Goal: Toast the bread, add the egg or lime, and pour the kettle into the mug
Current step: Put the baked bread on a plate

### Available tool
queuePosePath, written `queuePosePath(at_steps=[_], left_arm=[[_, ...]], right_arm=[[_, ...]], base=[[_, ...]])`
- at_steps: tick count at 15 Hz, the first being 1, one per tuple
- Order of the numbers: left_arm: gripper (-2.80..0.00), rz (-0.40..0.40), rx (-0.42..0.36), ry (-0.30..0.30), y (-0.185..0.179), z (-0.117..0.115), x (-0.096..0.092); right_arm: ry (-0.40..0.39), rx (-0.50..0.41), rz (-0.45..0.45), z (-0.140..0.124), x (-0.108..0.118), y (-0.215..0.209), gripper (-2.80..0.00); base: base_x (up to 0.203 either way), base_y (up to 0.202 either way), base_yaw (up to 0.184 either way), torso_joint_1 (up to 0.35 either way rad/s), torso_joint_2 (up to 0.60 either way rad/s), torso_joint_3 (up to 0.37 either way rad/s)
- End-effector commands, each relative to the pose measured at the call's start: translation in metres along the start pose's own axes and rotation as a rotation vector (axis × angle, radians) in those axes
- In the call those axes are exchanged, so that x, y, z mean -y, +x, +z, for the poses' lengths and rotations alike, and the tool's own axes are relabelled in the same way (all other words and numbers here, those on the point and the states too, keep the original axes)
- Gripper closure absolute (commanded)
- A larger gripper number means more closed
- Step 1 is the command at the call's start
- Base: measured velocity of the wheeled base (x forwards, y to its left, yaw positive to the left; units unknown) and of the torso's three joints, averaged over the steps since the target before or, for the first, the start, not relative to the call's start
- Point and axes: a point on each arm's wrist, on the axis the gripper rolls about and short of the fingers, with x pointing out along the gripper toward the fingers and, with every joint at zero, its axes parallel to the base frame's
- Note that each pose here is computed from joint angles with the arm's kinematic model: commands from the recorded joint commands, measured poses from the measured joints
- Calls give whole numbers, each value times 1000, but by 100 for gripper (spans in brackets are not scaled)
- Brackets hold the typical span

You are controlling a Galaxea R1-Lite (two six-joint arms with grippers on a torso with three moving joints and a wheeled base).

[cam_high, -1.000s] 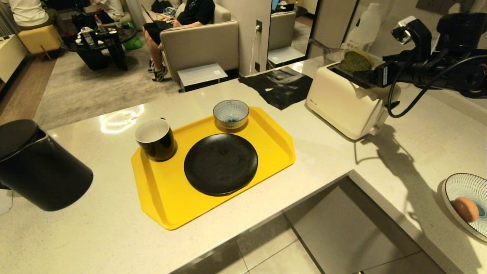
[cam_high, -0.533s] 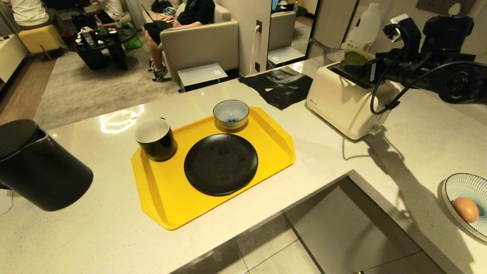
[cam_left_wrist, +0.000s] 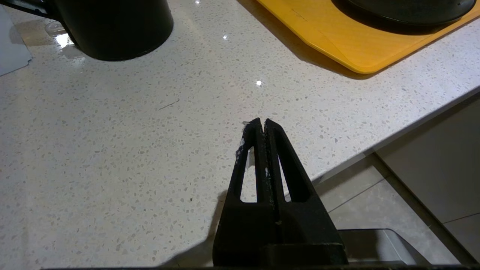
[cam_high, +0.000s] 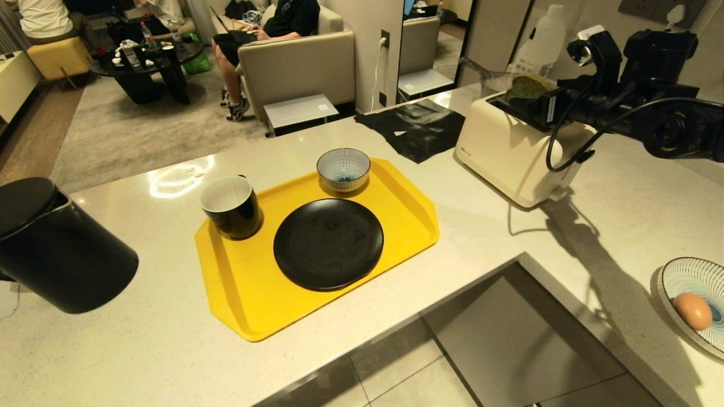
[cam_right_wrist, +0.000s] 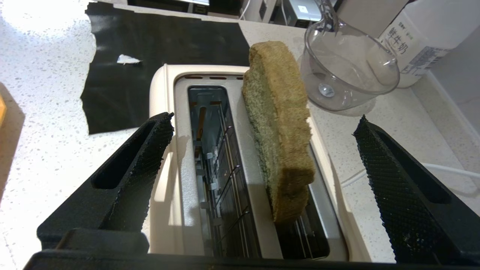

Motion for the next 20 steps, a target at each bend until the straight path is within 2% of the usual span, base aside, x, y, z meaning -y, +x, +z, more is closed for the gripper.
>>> queuePosePath(at_steps=[1,9,20], left_arm=[[0,0,0,0,0,0,0],[0,2,-1,0,0,0,0],[0,2,-1,0,0,0,0]], right_arm=[[-3,3,-2,0,1,0,-280],[-7,-9,-32,-3,11,-2,-280],[-16,-21,-40,-4,11,-2,-280]], base=[[0,0,0,0,0,0],[0,0,0,0,0,0],[0,0,0,0,0,0]])
